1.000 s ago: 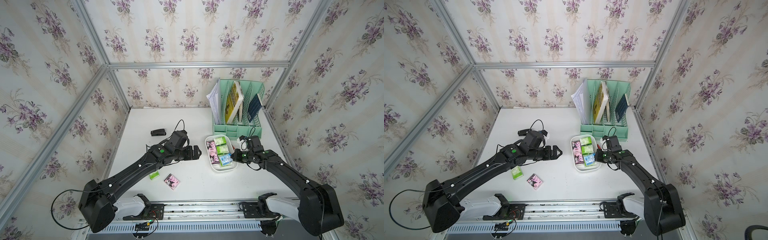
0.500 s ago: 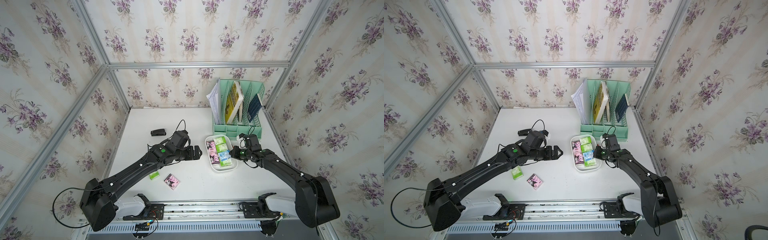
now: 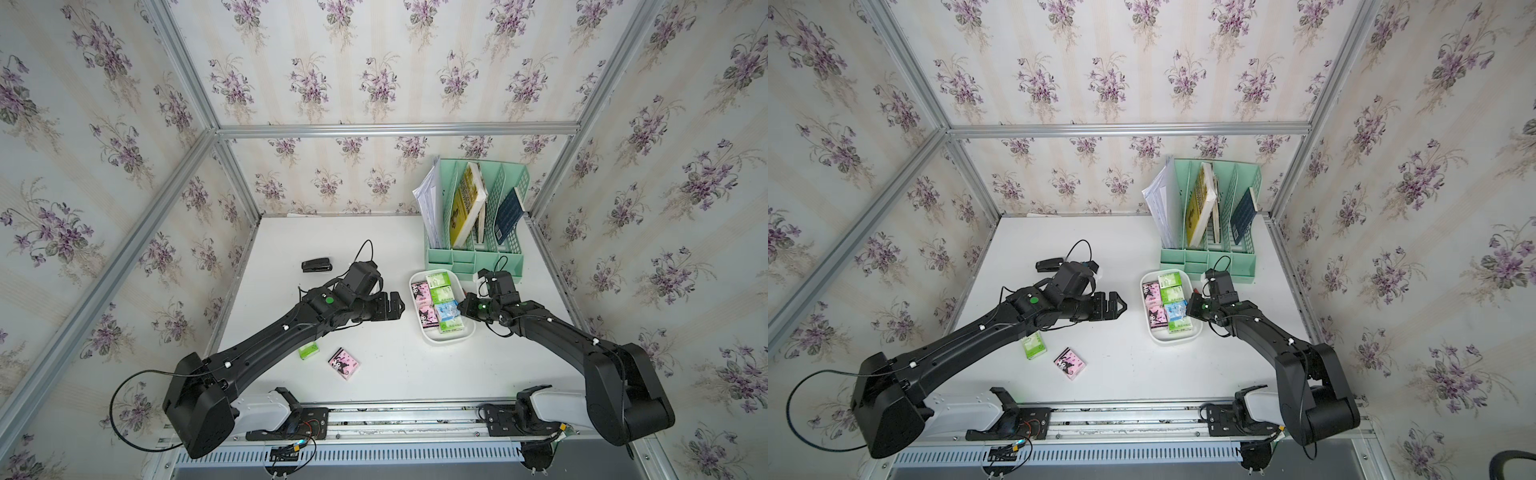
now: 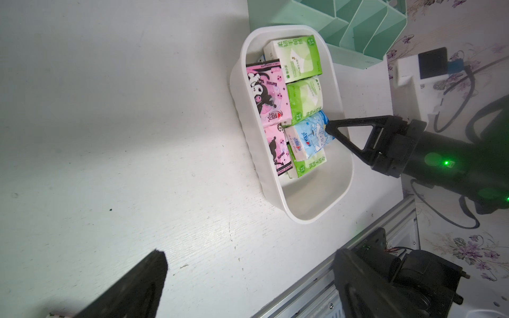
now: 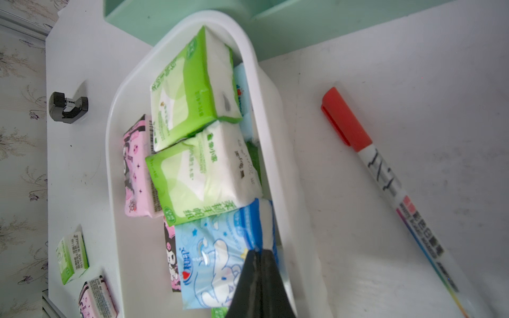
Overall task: Put the pocket tissues into the storage box
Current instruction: Place the pocket tissues in the storage box, then pick up the pocket tissues from the center of the board.
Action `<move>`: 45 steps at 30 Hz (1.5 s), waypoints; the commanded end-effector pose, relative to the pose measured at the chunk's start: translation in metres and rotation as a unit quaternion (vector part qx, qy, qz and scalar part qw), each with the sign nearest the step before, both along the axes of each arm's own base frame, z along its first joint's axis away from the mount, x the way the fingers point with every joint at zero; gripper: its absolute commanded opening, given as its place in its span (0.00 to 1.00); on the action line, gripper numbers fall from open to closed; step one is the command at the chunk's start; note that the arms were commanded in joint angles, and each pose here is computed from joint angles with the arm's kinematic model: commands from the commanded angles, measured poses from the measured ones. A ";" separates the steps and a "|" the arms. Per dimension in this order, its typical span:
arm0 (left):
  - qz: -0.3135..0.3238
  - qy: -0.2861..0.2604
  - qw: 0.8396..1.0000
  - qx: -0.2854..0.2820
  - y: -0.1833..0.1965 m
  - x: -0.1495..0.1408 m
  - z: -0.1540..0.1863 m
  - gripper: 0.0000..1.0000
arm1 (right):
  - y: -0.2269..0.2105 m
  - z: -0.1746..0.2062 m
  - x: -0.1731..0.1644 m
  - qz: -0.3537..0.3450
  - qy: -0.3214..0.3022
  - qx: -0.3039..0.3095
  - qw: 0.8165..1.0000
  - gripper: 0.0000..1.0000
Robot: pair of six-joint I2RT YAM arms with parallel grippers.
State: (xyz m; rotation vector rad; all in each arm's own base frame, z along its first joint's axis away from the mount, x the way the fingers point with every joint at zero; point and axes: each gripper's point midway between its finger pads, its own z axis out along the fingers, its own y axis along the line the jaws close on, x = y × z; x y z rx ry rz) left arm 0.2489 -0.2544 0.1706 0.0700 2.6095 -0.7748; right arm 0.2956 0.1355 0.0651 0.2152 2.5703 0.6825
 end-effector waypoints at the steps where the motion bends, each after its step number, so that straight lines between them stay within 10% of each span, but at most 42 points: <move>1: -0.001 -0.007 1.000 0.003 0.000 0.002 0.004 0.99 | -0.002 0.015 0.011 -0.009 -0.032 -0.004 0.999 0.21; 11: 0.011 -0.012 1.000 0.005 0.005 0.002 0.007 0.99 | 0.000 0.069 0.010 0.008 -0.092 0.004 0.996 0.59; 24: 0.185 0.018 0.982 0.028 0.136 -0.005 -0.005 0.99 | 0.124 0.109 -0.044 0.241 -0.165 0.041 0.956 0.69; 45: 0.308 0.046 0.950 0.009 0.225 -0.038 -0.015 0.99 | 0.309 0.006 -0.127 0.503 -0.045 -0.019 0.863 0.65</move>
